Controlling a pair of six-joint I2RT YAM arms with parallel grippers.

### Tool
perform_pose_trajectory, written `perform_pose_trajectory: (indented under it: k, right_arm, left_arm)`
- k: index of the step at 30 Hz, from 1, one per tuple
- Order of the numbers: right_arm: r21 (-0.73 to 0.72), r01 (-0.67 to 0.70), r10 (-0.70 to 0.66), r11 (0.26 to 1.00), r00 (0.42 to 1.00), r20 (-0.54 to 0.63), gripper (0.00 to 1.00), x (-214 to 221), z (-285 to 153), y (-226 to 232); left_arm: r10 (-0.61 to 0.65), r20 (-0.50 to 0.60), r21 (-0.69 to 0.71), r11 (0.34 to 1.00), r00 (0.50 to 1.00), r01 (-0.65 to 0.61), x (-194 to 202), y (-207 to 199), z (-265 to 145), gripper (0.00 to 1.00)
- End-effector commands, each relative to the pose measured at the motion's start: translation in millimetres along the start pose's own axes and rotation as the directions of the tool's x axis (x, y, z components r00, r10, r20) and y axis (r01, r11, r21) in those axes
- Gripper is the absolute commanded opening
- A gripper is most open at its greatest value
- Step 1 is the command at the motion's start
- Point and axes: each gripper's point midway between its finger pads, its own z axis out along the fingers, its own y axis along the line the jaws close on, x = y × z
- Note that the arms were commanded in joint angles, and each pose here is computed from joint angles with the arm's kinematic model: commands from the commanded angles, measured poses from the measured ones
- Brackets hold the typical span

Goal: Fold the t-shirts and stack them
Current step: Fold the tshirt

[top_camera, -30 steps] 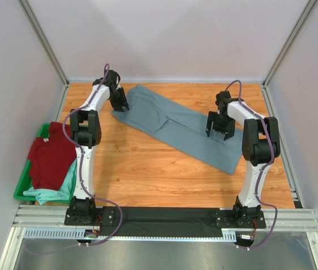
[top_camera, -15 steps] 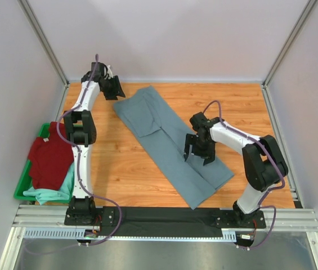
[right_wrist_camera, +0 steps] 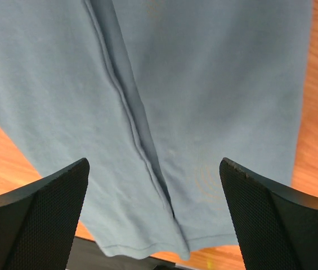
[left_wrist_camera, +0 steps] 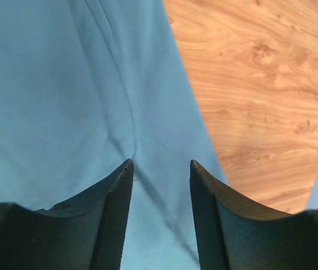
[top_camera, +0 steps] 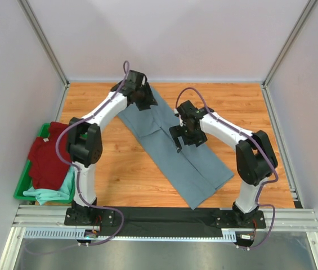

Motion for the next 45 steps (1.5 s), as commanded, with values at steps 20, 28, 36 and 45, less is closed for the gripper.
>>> perform_pose_trajectory:
  k: [20,28,36,45]
  right_arm:
    - [0.175,-0.299,0.318,0.938,0.944,-0.086,1.00,63,86,69]
    - [-0.004,-0.516,0.507,0.856,0.842,-0.184,1.00,55,99,141]
    - [-0.067,-0.534,0.515,0.843,0.837,-0.184,1.00,27,97,163]
    - [-0.126,-0.211,0.214,0.969,0.977,0.005,1.00,3,-27,115]
  left_arm:
    - [-0.094,-0.239,-0.037,0.995,0.966,0.088,17,55,158,0.47]
    - [-0.037,-0.184,0.184,0.980,0.982,0.071,-12,31,171,0.47]
    - [0.048,-0.133,0.289,0.957,0.990,-0.007,-29,10,159,0.48]
    - [0.221,0.106,0.219,0.946,0.969,-0.240,-110,-35,-55,0.60]
